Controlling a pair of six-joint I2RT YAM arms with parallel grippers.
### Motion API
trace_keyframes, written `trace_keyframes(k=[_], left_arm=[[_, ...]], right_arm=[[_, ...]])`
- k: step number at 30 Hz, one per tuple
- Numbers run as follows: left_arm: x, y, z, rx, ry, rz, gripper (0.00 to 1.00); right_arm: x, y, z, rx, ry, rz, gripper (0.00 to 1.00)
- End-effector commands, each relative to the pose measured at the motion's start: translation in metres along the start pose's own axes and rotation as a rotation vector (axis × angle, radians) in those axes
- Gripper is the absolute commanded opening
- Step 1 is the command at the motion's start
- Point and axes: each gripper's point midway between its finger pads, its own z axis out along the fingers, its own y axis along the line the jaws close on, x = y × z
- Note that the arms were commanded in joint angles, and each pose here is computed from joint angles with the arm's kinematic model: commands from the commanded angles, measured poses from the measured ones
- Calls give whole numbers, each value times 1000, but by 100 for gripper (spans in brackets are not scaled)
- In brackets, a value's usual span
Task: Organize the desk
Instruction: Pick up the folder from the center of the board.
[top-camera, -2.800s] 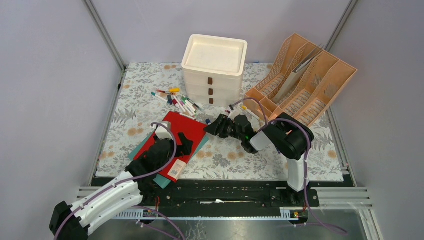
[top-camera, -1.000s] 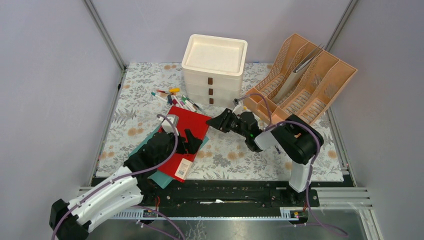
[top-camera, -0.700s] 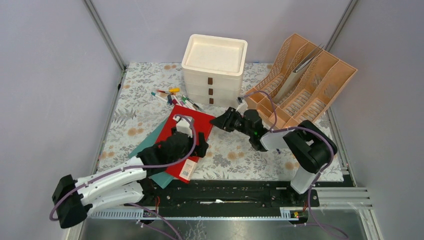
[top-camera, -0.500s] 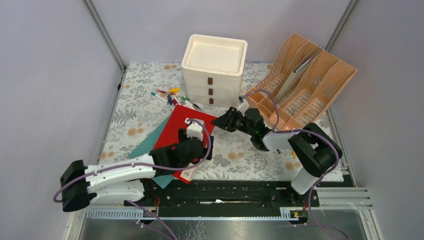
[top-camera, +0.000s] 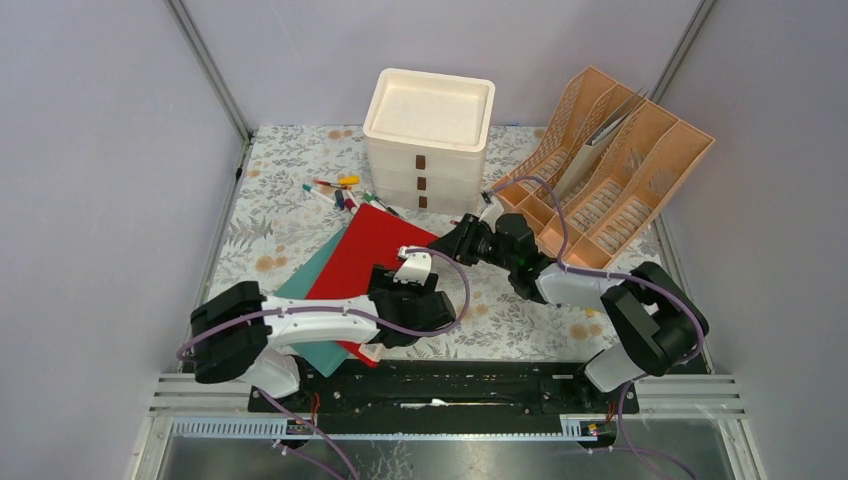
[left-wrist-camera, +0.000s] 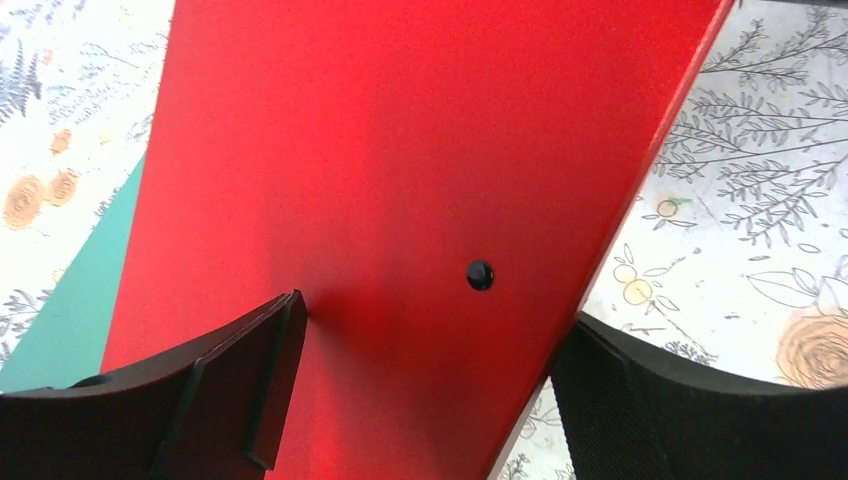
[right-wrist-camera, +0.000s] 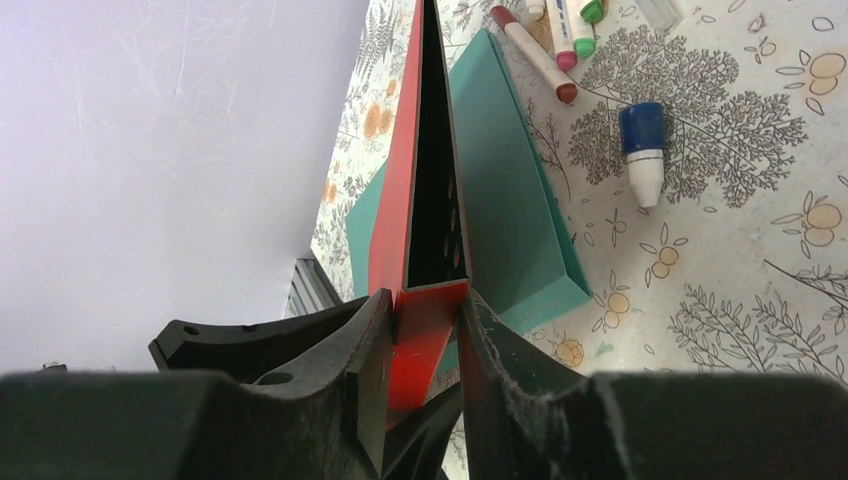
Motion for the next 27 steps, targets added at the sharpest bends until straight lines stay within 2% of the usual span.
trace_keyframes(k=[1, 3, 5, 6, 8, 9, 16, 18, 23, 27], left_arm=[[-15, 3, 4, -80, -63, -15, 89], [-14, 3, 6, -93, -67, -10, 86], [-12, 5, 7, -107, -68, -20, 79], [-12, 7, 6, -116, -67, -23, 73], [-13, 10, 3, -130, -68, -26, 51], [-14, 12, 1, -135, -70, -27, 43], [-17, 20, -17, -151, -95, -9, 11], [-19, 24, -22, -164, -108, -7, 0], [-28, 34, -33, -196, -158, -40, 0], [-37, 32, -44, -160, -188, -61, 0]], right_arm=[[-12, 21, -10, -45, -6, -42, 15], [-11, 22, -12, -45, -1, -35, 16], [-11, 25, -14, -50, 6, -32, 15], [-10, 27, -16, -54, 12, -32, 16], [-11, 31, -17, -64, 19, -37, 15], [-10, 33, -18, -70, 23, -41, 15], [-9, 45, -21, -125, 38, -63, 19], [-10, 51, -23, -147, 42, -75, 27], [-9, 70, -32, -230, 56, -168, 61], [-12, 84, -48, -295, 56, -396, 79]])
